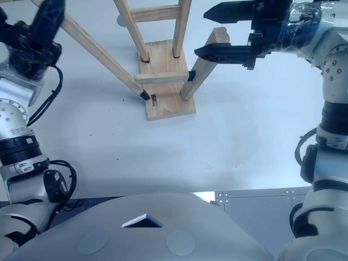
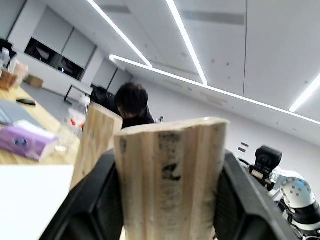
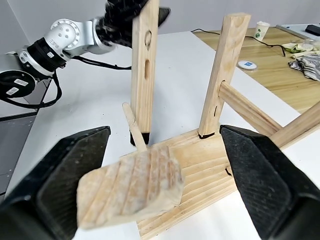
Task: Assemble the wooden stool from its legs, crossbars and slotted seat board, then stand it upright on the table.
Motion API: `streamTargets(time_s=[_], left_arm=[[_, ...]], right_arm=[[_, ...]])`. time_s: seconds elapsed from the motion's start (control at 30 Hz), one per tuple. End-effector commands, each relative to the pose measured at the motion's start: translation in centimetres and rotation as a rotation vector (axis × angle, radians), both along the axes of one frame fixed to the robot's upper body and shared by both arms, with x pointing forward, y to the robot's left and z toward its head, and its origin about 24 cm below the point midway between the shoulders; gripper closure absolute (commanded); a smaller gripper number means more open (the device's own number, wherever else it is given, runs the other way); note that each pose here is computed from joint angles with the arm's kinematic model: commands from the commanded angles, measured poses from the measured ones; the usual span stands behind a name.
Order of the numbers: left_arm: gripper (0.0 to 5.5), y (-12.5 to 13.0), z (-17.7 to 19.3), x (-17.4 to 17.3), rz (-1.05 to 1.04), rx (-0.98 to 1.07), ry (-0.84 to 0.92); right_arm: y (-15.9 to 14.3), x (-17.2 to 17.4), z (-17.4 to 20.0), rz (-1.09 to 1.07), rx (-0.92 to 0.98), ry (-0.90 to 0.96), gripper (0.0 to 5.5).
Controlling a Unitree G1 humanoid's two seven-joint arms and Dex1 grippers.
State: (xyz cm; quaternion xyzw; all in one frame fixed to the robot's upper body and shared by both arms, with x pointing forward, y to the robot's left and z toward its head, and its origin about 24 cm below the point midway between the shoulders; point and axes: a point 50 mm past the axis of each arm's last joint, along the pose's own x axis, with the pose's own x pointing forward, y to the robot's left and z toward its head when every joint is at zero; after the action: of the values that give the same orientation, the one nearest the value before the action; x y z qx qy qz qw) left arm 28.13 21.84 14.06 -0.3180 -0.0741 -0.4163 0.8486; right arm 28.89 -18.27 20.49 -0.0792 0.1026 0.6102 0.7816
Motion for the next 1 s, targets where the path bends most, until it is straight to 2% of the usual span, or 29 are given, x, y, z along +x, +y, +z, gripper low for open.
streamTargets(time_s=[0.03,0.2,0.53,1.0], left_arm=[[3.48,-0.7,-1.0,0.5,0.002,-0.002,0.005],[3.48,-1.0,-1.6,0.5,-0.009,0.024,0.006],[3.49,-0.7,-1.4,-1.1,-0.152,0.385,-0.034],[3.49,-0.9,-0.6,-0.7,-0.106,0.5,-0.133]], right_arm=[[0.6,-0.1,-0.8,0.024,-0.003,0.02,1.45],[0.7,-0.1,-1.2,0.036,-0.026,0.025,1.45],[1.1,-0.6,-2.7,0.056,-0.085,0.044,1.45],[1.6,-1.0,-3.7,0.082,-0.123,0.053,1.45]])
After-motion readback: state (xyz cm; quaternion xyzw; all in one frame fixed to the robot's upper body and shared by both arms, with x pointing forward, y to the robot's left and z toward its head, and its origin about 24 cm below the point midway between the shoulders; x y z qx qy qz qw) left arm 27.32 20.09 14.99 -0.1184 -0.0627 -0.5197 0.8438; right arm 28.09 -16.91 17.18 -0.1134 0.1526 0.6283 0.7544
